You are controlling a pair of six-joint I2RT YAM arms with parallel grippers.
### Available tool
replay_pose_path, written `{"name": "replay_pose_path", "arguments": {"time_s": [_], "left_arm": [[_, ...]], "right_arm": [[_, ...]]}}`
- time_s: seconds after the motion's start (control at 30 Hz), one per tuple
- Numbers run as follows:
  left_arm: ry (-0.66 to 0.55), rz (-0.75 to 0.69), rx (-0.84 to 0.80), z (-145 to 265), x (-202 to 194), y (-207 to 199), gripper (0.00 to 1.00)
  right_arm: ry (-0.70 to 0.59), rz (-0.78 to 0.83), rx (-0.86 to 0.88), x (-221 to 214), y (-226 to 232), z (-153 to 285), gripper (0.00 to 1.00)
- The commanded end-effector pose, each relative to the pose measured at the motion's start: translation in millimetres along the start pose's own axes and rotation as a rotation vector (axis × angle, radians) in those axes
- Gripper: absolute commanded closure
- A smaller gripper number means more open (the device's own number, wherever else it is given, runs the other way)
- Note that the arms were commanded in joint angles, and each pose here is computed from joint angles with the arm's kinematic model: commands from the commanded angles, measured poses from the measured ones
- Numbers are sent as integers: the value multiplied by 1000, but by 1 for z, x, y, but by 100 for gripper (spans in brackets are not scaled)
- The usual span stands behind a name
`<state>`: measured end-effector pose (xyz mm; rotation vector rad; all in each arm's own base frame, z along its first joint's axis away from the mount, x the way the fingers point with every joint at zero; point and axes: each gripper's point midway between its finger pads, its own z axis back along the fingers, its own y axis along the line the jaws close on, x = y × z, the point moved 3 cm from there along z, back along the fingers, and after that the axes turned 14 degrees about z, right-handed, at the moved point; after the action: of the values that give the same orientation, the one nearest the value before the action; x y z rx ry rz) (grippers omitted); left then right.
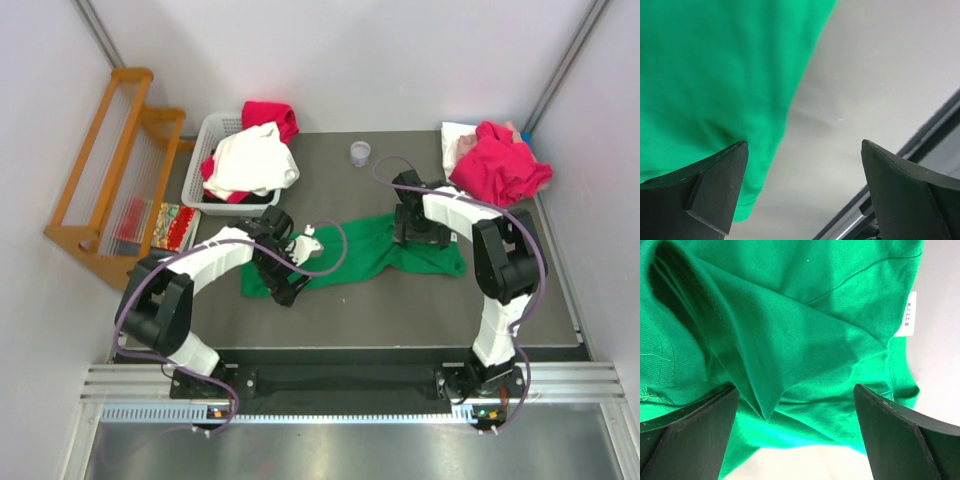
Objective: Fold and stack the t-shirts
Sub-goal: Fold the tshirt
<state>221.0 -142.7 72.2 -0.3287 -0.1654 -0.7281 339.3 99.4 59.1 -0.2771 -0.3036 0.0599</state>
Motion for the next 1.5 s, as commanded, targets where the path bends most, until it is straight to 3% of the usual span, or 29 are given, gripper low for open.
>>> {"name": "replay_pose_path", "arguments": {"time_s": [0.0,0.33,0.63,0.83,1.03,1.47], "left_arm": [[-26,-24,-46,12,8,-18,1],[-84,-34,89,16,20,9,1],[-227,112,288,29,65,76,1],[-198,145,301,-1,55,86,1],[-199,142,297,-4,48,84,1],[-121,133,327,-33,23,96,1]], "right_arm": [[-142,-56,14,46,8,-9,0],[-140,-37,-6,44,6,-13,0],[-226,-80,49,25,-7,25,0],[-257,-91,63,0,-17,44,0],[-283,-91,82,-10,-22,59,0],[-163,-82,-11,-5,-14,21,0]]}}
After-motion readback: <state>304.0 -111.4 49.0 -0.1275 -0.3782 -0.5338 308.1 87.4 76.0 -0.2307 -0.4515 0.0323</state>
